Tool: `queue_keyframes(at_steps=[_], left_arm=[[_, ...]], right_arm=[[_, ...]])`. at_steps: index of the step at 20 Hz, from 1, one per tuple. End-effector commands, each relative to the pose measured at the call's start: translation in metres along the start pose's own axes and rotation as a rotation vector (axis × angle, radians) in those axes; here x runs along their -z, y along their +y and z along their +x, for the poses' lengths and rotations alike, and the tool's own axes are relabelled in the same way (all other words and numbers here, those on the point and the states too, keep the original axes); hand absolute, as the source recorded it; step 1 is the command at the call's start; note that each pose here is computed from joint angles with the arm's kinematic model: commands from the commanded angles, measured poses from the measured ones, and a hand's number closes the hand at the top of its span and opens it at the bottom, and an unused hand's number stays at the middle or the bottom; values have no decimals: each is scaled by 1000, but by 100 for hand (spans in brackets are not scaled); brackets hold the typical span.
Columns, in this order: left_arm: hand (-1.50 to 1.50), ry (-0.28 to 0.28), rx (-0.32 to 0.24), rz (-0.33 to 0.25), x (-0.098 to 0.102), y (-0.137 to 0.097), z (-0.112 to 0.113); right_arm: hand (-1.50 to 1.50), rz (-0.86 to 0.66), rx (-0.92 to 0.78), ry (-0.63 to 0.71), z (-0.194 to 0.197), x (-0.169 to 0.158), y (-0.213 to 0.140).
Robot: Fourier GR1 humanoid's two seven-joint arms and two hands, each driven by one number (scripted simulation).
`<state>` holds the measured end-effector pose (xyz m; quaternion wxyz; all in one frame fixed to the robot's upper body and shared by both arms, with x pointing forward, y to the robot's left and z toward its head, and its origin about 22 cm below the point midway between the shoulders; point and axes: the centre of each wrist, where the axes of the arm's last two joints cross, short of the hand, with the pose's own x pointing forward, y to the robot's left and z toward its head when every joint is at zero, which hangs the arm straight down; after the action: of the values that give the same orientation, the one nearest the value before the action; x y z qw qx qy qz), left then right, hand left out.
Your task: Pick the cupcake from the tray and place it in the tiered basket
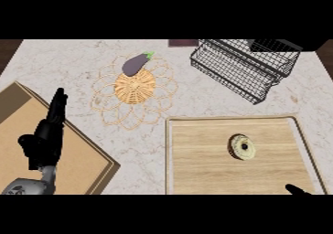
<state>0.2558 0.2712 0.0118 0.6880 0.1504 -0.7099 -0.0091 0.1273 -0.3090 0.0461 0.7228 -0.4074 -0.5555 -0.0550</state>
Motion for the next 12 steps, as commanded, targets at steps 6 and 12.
queue_keyframes(at_steps=[6, 12], left_arm=[[0, 241, -5, -90, -38, -21, -43], [0, 241, -15, -94, -28, -25, -44]], right_arm=[[-150, -13, -295, 121, 31, -19, -17], [-150, -31, -389, 192, 60, -29, -6]])
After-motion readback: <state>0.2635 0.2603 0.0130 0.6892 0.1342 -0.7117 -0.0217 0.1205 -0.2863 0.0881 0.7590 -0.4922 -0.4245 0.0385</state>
